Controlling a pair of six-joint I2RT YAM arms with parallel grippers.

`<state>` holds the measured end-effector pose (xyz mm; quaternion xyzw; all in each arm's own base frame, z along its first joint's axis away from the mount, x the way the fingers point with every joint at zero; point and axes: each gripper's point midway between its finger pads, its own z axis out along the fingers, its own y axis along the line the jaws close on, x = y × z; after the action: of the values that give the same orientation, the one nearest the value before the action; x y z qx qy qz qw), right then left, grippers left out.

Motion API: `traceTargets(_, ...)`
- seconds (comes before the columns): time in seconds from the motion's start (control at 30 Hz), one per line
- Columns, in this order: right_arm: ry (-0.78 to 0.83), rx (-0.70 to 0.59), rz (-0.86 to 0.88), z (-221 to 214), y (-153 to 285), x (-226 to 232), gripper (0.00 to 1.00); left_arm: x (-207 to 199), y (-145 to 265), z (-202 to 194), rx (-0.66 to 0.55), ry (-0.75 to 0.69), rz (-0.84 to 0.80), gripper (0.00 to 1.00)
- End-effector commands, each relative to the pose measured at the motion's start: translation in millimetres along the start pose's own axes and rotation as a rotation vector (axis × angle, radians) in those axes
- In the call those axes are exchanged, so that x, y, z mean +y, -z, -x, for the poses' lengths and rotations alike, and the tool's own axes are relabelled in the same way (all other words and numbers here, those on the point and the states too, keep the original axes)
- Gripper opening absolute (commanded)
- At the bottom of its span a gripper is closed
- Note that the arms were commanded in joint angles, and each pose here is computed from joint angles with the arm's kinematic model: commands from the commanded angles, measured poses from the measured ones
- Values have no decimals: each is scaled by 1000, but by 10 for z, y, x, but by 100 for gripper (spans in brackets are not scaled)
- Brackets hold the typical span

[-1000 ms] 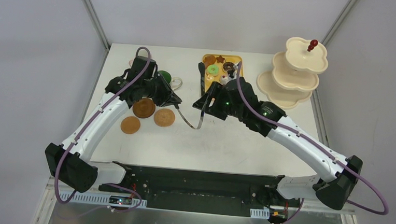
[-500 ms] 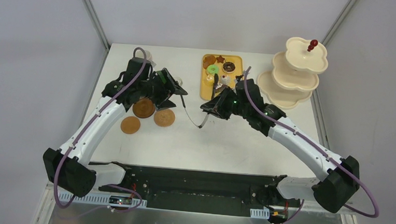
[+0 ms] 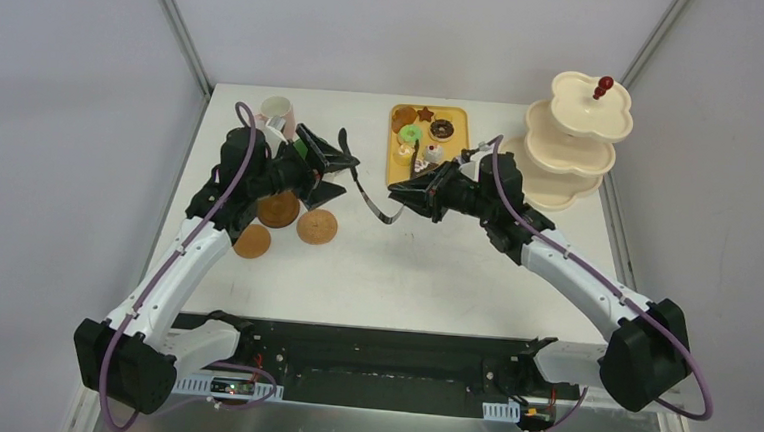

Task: Serve the afternoon tea
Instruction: Pick up the clamp from the center of the board.

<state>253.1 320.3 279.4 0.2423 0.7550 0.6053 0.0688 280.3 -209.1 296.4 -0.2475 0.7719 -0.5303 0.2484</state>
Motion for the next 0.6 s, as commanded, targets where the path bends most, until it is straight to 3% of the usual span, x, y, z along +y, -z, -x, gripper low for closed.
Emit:
traceTargets(0.0, -17, 85, 148, -141, 27, 398, 0, -334, -18, 89, -23, -1, -146, 83)
traceTargets(0.33, -9, 110, 147, -164, -135, 304, 0, -371, -45, 210, -82, 35, -185, 60)
traceTargets(0.47, -14, 115, 137, -173, -170, 269, 0, -342, -31, 251, -105, 22, -174, 35)
traceTargets(0.57, -26, 116, 116, -184, -168, 259, 0, -328, -21, 280, -116, -28, -145, 10)
